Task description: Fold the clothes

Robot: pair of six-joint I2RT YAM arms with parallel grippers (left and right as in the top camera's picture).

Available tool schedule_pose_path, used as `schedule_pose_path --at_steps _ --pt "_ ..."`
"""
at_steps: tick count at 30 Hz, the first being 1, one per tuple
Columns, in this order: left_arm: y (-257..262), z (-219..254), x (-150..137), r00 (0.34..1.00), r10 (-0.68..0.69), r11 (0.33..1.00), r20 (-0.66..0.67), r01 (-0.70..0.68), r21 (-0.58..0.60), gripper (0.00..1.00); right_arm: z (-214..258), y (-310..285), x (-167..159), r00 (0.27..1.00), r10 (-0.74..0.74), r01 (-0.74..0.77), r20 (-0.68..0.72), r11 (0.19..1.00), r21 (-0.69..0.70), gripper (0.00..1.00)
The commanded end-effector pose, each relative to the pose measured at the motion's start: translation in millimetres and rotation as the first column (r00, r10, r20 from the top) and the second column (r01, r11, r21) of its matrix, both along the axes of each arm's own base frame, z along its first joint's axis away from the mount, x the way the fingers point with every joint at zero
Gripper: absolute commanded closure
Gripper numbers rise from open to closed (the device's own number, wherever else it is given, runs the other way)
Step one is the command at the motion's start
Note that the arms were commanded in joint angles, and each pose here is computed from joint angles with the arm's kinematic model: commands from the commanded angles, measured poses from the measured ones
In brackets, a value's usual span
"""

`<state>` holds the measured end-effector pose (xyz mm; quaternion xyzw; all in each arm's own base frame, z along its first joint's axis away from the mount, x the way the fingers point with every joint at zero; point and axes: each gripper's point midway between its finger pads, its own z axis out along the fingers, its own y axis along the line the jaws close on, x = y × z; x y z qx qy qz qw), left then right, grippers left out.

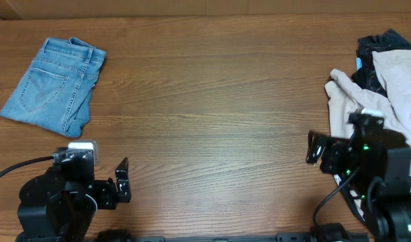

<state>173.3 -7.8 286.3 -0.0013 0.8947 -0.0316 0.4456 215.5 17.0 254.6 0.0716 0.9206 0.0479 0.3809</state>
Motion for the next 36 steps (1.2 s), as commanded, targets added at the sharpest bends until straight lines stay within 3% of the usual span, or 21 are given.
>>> schedule_pose_path --at_steps 1,7,19,22,25,29,36 --pt "-1 -4 -4 1.0 0.003 1.0 -0.019 -0.004 -0.018 0.0 -32 -2 -15 0.991 -0.008 0.005 -0.131 1.0 -0.02 0.0" --pt "-1 -6 -5 1.0 0.003 1.0 -0.026 -0.004 -0.018 0.0 -46 -3 -20 0.976 -0.01 0.003 -0.217 0.999 -0.032 0.0" --pt "-1 -6 -5 1.0 0.003 1.0 -0.026 -0.004 -0.018 0.0 -46 -9 -19 0.978 -0.029 0.017 -0.207 0.998 -0.06 0.0" --pt "-1 -6 -5 1.0 0.003 1.0 -0.026 -0.004 -0.018 0.0 -36 -8 -16 0.991 -0.01 0.002 -0.131 0.998 -0.063 0.0" --pt "-1 -6 -5 1.0 0.003 1.0 -0.026 -0.004 -0.018 0.0 -21 -7 -6 0.998 0.028 -0.023 0.06 0.997 -0.078 0.0" --pt "-1 -6 -5 1.0 0.003 1.0 -0.026 -0.004 -0.018 0.0 -29 -8 -3 0.98 0.033 -0.018 0.196 0.997 -0.078 0.0" --pt "-1 -6 -5 1.0 0.003 1.0 -0.026 -0.004 -0.018 0.0 -51 -13 12 0.882 -0.002 0.023 0.471 0.999 -0.037 0.0"
